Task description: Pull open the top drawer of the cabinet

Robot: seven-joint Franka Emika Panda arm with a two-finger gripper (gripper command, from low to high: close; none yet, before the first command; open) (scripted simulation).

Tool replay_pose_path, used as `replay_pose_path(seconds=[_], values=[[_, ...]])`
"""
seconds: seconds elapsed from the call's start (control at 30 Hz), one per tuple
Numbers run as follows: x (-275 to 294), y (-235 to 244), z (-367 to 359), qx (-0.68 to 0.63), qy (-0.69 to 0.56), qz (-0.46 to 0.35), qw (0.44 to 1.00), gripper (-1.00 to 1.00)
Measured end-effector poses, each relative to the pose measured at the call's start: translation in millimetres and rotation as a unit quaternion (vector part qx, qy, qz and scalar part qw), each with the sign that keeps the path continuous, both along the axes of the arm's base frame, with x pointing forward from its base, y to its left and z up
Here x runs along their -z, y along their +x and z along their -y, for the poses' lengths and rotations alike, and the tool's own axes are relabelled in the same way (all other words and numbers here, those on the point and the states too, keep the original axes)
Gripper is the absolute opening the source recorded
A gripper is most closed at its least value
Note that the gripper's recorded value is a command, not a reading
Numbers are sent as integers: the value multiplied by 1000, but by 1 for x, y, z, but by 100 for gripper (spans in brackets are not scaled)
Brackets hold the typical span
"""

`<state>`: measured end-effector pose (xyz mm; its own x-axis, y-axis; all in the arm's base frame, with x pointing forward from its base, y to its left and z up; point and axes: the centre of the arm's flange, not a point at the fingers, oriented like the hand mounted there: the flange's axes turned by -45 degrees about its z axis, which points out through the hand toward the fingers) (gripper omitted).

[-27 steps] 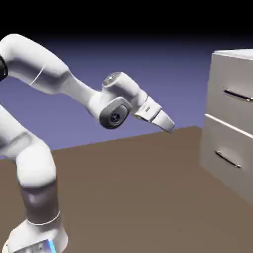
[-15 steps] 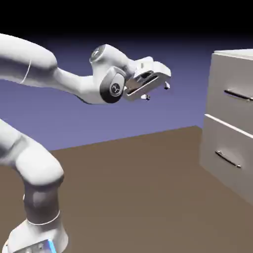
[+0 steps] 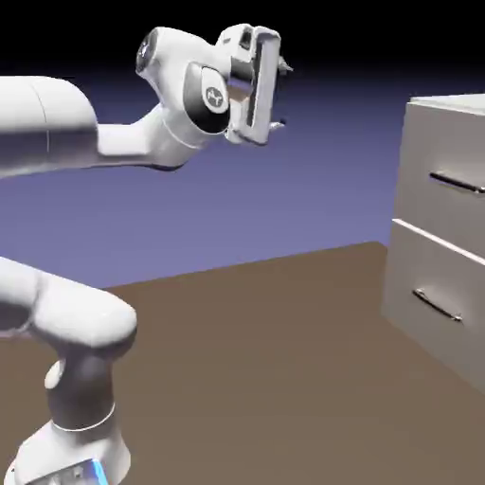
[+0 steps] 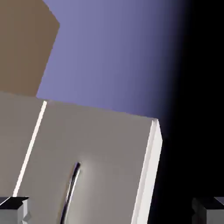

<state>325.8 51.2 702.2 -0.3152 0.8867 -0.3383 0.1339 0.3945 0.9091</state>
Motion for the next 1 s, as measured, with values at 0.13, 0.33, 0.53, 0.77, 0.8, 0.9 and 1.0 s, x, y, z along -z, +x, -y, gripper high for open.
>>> replay_pose_path(seconds=[0.13, 0.33, 0.53, 0.77, 0.8, 0.9, 1.0], values=[[-20, -4, 16, -27, -101, 63, 993, 0], [-40, 1, 47, -45, -245, 146, 957, 0], [-46, 21, 81, -43, -380, 208, 900, 0], [-35, 64, 116, -27, -526, 247, 814, 0], [-32, 72, 121, -25, -546, 249, 800, 0], [-19, 97, 131, -19, -604, 252, 756, 0], [-2, 125, 137, -15, -661, 250, 708, 0]])
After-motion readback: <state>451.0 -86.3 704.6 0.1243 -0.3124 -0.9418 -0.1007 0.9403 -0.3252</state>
